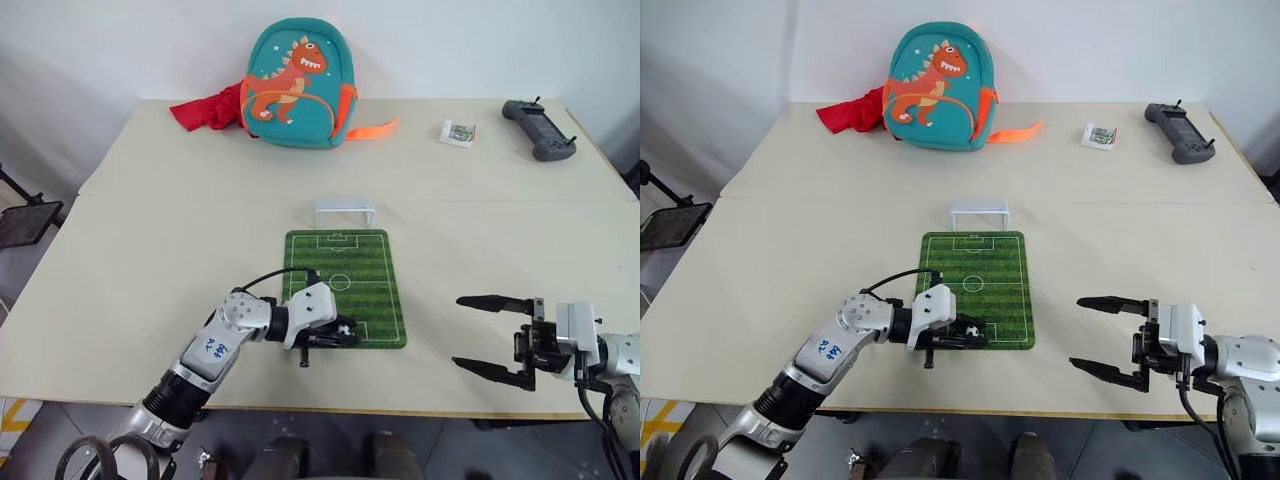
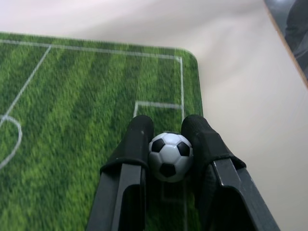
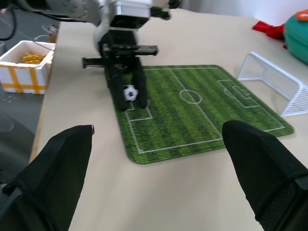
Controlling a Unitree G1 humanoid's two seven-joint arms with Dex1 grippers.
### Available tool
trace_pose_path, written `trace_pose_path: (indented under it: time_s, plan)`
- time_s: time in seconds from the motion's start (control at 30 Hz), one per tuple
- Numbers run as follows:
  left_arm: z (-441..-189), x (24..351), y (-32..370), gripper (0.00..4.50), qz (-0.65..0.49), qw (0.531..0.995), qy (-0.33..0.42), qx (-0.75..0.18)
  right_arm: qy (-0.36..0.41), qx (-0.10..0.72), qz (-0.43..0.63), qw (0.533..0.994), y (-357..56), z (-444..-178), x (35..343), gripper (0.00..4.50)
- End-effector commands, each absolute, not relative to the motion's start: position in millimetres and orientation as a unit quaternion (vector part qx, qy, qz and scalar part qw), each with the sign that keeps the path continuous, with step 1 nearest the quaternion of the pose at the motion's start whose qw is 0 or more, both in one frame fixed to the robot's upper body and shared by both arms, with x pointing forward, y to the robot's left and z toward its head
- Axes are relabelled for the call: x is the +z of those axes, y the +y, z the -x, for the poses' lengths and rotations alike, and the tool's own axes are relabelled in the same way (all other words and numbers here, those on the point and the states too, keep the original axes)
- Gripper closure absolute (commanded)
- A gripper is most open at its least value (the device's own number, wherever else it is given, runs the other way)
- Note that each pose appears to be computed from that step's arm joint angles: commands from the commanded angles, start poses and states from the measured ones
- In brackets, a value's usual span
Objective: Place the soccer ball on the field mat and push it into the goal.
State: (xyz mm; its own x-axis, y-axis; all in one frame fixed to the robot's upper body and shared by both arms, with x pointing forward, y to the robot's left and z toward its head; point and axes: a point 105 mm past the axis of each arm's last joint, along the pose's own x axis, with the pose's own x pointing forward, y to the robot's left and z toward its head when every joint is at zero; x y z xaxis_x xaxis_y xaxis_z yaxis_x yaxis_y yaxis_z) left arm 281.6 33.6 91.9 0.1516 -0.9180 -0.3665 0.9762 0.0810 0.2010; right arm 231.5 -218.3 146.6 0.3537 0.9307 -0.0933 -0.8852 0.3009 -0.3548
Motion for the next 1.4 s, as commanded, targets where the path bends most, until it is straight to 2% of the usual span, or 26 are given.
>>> trace_pose_path:
  time_s: [0.03,0.23,0.3,0.47,0.77,0.93,1.03,1.17,1.2,1.27,1.4]
  plan:
    - [-281.0,95.0,31.7,3.64,-0.214,0.731,0.056,-0.645,-0.086,0.561,0.181,0.803,-215.7,-230.6,154.4,0.00]
    - [-283.2,96.3,28.8,3.64,-0.210,0.739,0.052,-0.638,-0.093,0.563,0.179,0.801,-211.2,-236.0,154.7,0.00]
    - [-280.8,96.0,28.2,2.89,-0.208,0.735,0.054,-0.643,-0.093,0.564,0.178,0.801,-210.7,-236.6,154.5,0.00]
    - [-282.0,103.9,28.0,1.46,-0.215,0.738,0.026,-0.639,-0.093,0.567,0.176,0.799,-209.2,-238.5,153.3,0.00]
    - [-281.8,116.6,28.1,1.46,-0.222,0.736,-0.002,-0.639,-0.091,0.572,0.169,0.797,-205.2,-240.0,150.4,0.00]
    - [-280.0,134.4,36.5,1.46,-0.205,0.741,-0.029,-0.639,-0.087,0.577,0.165,0.795,-203.9,-240.2,149.3,0.00]
    - [-264.8,153.4,61.7,1.46,-0.162,0.741,-0.041,-0.650,-0.087,0.582,0.161,0.792,-204.6,-240.5,151.2,0.00]
    - [-247.4,152.9,91.2,1.46,-0.151,0.742,-0.022,-0.653,-0.099,0.581,0.162,0.791,-207.6,-243.7,156.1,0.00]
    - [-238.0,151.3,96.1,1.86,-0.144,0.730,-0.016,-0.668,-0.102,0.581,0.164,0.790,-208.5,-244.4,156.8,0.00]
    - [-221.6,138.1,105.2,2.36,-0.151,0.711,0.009,-0.687,-0.108,0.582,0.168,0.788,-209.9,-245.6,157.0,0.00]
    - [-212.7,109.8,101.3,3.61,-0.120,0.726,0.039,-0.676,-0.108,0.588,0.175,0.782,-210.9,-245.6,150.5,0.00]
